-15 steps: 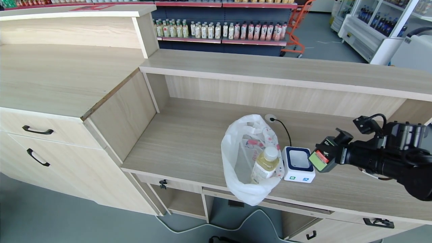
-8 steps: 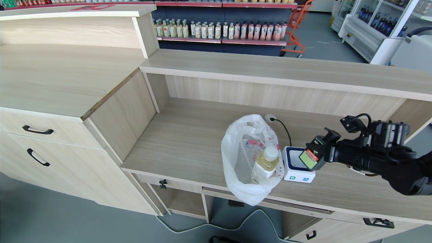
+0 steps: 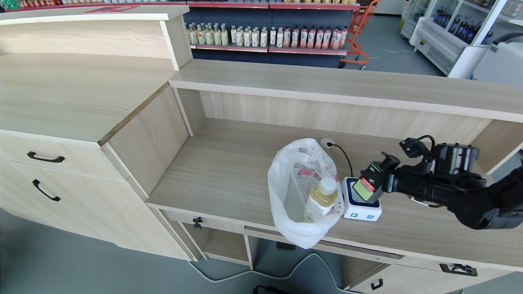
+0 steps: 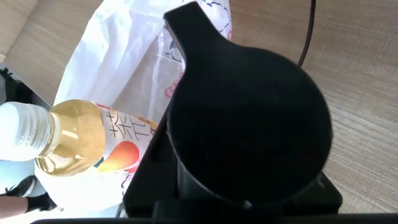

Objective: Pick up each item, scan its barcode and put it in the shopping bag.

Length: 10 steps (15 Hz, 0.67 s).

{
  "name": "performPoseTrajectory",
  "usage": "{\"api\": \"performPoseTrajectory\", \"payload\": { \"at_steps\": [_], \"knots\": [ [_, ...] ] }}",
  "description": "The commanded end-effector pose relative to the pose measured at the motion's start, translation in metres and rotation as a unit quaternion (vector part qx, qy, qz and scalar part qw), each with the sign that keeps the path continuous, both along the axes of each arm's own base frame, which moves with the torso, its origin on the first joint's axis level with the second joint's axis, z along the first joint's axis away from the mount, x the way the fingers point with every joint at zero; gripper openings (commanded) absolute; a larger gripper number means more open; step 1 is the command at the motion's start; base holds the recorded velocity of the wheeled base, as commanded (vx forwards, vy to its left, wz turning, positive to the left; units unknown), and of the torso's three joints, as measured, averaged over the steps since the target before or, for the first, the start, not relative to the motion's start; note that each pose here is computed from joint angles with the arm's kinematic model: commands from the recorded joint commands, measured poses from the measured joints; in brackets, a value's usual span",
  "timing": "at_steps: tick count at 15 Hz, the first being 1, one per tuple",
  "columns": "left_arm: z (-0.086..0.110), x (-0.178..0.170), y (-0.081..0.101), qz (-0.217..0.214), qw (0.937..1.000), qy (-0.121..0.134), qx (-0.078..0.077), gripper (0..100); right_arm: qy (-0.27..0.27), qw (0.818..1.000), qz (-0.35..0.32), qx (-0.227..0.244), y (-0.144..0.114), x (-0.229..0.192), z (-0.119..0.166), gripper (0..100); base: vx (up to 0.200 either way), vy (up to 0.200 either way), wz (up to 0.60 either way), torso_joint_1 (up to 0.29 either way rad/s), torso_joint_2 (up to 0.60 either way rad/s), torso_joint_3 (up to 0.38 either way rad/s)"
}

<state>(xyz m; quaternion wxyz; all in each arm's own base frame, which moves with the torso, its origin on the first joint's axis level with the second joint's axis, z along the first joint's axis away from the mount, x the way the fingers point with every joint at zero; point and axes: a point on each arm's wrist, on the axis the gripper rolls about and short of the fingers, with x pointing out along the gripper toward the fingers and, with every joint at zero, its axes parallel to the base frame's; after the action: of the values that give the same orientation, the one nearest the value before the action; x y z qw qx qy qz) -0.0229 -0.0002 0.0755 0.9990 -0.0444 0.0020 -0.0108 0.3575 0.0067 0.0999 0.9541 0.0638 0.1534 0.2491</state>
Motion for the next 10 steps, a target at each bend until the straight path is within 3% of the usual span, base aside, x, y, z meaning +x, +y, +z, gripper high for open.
{"api": "performPoseTrajectory", "payload": {
  "at_steps": [1,10],
  "knots": [
    [0.0,0.0,0.0,0.0,1.0,-0.001,0.0,100,0.004,1.0,0.005,0.0,0.004,0.003,-0.004,0,0.0,0.0,0.0,0.0,0.0,0.0],
    [0.0,0.0,0.0,0.0,1.0,0.0,0.0,100,0.0,1.0,0.018,-0.004,0.014,0.018,-0.011,0,0.0,0.0,0.0,0.0,0.0,0.0]
  ]
}}
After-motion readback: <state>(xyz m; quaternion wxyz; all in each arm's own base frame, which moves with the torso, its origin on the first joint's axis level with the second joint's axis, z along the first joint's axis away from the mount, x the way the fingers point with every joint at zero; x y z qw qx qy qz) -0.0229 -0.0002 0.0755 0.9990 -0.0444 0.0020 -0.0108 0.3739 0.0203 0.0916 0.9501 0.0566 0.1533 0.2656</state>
